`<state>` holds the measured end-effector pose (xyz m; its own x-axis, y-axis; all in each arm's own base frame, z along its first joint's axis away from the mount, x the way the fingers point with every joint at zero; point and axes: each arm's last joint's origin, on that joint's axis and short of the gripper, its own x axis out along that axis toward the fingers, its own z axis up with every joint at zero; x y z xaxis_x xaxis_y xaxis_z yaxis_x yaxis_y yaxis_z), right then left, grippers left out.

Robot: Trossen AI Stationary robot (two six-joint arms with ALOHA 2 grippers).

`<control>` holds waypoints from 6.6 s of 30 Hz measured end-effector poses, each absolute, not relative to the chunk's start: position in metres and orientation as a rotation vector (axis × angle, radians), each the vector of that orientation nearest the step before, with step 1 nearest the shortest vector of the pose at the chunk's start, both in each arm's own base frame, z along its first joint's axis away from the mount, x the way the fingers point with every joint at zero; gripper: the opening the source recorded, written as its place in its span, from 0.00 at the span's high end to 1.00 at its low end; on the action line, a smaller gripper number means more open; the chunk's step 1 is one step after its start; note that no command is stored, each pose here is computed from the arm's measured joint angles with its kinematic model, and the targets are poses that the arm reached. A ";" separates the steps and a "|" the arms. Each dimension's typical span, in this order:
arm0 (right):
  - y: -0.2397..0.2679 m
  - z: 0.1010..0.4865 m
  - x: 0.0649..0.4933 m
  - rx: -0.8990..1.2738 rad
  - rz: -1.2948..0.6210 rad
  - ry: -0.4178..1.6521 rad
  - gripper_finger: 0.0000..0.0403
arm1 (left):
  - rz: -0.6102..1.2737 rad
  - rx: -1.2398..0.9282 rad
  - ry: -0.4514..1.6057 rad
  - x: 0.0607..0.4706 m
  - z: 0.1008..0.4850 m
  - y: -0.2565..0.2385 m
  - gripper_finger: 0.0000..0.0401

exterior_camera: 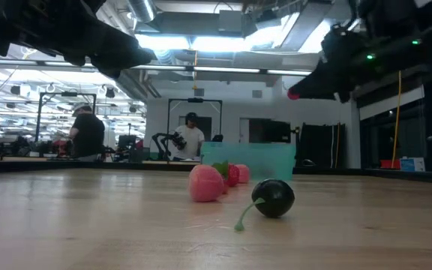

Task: Pick and placing Produce into tupperware
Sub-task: Put the red cherry into the blue bin, then put the black cherry into the blue bin

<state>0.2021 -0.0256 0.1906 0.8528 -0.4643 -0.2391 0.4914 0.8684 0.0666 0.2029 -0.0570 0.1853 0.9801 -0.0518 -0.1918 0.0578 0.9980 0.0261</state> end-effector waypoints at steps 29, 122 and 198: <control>-0.158 0.196 0.306 0.358 -0.546 0.809 0.75 | -0.052 0.042 0.200 0.203 0.184 -0.057 0.51; 0.006 0.240 0.193 0.092 -0.026 0.352 0.62 | -0.022 0.005 0.161 0.203 0.188 -0.056 0.51; 0.123 0.226 0.267 0.175 0.142 0.796 0.64 | -0.065 0.160 0.527 0.256 0.193 -0.109 0.51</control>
